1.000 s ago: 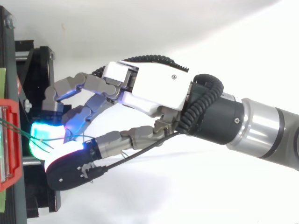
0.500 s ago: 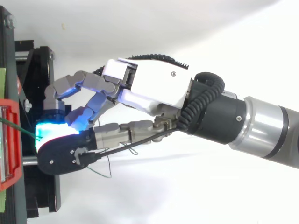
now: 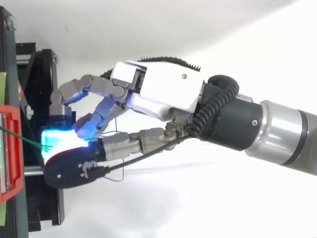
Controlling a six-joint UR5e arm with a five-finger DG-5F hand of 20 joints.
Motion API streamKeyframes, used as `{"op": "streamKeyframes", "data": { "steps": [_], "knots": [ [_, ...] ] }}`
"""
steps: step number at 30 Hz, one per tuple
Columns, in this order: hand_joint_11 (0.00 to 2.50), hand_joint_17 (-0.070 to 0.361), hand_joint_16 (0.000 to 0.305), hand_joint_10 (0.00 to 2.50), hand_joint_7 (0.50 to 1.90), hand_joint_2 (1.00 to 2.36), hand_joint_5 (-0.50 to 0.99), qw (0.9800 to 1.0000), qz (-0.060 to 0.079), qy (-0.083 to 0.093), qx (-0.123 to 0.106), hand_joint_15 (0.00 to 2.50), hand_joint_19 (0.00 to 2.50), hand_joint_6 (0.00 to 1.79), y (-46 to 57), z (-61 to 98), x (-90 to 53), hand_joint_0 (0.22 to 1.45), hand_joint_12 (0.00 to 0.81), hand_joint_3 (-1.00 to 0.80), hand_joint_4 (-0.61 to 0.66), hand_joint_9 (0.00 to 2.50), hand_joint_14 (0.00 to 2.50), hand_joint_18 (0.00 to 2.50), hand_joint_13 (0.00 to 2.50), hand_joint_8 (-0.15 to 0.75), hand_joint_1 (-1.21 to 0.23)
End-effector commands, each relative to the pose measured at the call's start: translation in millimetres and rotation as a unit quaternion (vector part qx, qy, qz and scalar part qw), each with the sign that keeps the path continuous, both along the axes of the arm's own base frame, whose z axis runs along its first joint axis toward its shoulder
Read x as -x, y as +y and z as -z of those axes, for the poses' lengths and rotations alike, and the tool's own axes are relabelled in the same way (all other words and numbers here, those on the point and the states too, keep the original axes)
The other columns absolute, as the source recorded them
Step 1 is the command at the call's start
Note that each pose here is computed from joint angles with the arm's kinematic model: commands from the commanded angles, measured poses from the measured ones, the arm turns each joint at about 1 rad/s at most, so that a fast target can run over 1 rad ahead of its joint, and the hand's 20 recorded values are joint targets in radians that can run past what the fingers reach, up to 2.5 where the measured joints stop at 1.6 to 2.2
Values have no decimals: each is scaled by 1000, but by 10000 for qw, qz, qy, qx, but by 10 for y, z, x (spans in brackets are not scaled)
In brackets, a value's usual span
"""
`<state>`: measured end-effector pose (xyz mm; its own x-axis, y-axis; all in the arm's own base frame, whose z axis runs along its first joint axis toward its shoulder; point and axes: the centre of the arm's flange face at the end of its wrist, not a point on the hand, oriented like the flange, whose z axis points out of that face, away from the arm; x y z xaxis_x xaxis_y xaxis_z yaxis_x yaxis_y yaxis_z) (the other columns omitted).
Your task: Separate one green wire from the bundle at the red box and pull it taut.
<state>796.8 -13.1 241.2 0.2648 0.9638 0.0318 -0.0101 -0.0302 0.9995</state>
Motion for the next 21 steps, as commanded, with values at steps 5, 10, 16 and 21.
{"op": "streamKeyframes", "data": {
  "steps": [5,10,16,21],
  "knots": [
    [769,101,45,19,1123,1007,-168,10000,-37,60,-50,401,450,921,-8,2,13,728,370,-414,-26,1007,17,791,773,256,-912],
    [771,100,44,19,1167,1002,-169,9999,-36,138,-75,393,441,918,-12,23,33,752,369,-480,-28,1010,15,793,777,257,-931],
    [769,99,44,22,1172,1000,-166,9997,-42,203,-97,396,442,921,-14,31,47,761,366,-500,-26,1019,17,801,783,255,-934],
    [765,99,44,22,1185,1000,-164,9997,-42,218,-94,396,439,920,-15,39,51,754,364,-500,-9,1023,15,805,786,255,-940]
  ]
}}
